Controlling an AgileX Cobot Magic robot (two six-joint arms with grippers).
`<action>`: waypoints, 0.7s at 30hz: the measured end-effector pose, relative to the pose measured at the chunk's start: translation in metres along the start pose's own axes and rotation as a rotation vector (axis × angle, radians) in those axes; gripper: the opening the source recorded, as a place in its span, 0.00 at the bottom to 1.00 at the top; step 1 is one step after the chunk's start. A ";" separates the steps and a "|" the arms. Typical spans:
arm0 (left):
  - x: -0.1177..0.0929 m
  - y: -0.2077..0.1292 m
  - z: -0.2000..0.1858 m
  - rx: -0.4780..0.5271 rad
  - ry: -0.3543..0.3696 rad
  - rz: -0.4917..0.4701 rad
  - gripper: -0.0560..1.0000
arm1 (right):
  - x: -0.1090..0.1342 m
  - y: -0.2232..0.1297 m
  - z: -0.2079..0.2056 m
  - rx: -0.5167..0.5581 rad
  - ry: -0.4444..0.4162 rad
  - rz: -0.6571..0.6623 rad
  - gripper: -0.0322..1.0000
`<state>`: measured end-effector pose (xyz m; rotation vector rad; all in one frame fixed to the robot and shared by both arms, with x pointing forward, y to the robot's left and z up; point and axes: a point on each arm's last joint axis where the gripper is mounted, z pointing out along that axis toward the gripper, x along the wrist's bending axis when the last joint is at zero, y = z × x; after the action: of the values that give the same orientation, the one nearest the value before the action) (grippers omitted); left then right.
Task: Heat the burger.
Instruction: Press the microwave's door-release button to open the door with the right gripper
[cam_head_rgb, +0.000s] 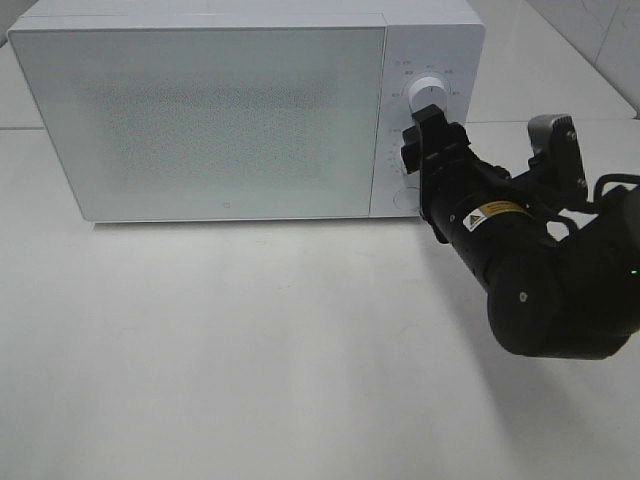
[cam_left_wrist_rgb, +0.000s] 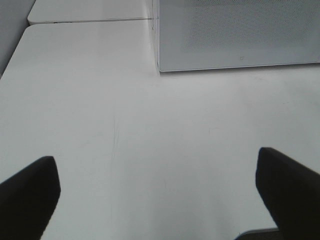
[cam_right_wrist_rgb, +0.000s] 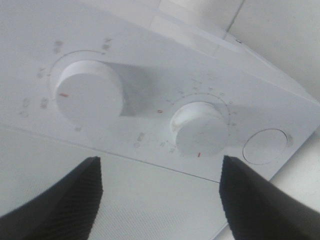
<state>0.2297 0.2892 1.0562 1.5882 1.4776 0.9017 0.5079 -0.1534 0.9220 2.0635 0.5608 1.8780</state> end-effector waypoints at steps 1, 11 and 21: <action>0.000 0.000 0.000 0.000 0.000 0.000 0.99 | 0.004 0.001 -0.002 0.015 0.004 -0.055 0.69; 0.000 0.000 0.000 0.000 0.000 0.000 0.99 | 0.026 0.007 -0.016 0.218 -0.028 -0.500 0.83; 0.000 0.000 0.000 0.000 0.000 0.000 0.99 | 0.029 0.003 -0.032 0.476 -0.008 -0.929 0.83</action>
<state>0.2297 0.2892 1.0562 1.5882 1.4776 0.9017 0.4787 -0.1435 0.9518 1.5506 1.7249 1.2312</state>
